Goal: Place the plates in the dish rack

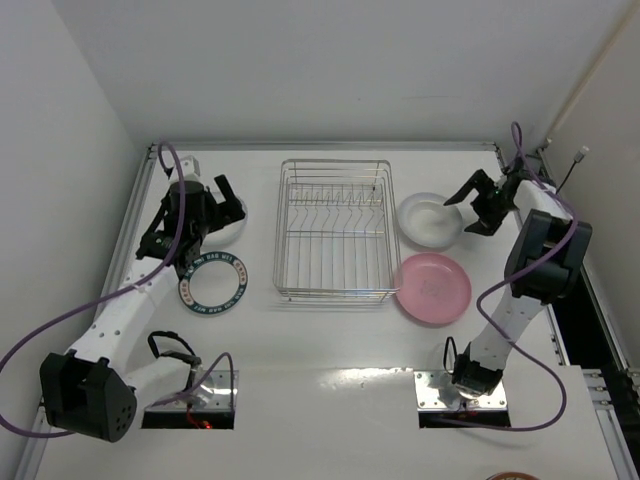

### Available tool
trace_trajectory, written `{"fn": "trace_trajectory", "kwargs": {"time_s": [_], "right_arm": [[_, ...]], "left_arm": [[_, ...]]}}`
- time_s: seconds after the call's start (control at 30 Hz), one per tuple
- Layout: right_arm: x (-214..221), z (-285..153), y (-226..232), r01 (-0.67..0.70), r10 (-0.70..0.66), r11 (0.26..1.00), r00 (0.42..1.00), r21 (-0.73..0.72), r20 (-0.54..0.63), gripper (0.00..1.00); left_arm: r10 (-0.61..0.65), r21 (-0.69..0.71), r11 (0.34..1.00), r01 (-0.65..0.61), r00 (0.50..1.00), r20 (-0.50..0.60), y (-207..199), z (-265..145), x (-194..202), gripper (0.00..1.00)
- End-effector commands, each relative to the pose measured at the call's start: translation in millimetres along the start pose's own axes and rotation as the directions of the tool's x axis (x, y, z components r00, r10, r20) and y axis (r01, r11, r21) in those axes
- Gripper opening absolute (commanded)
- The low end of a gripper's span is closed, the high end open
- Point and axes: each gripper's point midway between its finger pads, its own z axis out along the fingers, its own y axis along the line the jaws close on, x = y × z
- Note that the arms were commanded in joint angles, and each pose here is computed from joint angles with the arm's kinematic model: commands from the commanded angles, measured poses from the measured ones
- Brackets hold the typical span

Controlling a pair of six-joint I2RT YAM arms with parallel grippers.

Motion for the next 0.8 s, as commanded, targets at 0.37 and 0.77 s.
{"fn": "trace_trajectory", "kwargs": {"time_s": [0.37, 0.77], "right_arm": [[-4.2, 35.9, -27.4, -0.082, 0.073, 0.992, 0.992, -0.091, -0.1, 0.99], [-4.4, 68.4, -26.6, -0.106, 0.078, 0.981, 0.982, -0.165, -0.171, 0.5]], "left_arm": [[-0.025, 0.032, 0.999, 0.022, 0.996, 0.083, -4.3, -13.2, -15.8, 1.0], [-0.023, 0.012, 1.0, 0.022, 0.996, 0.083, -5.7, -7.1, -22.6, 1.0]]}}
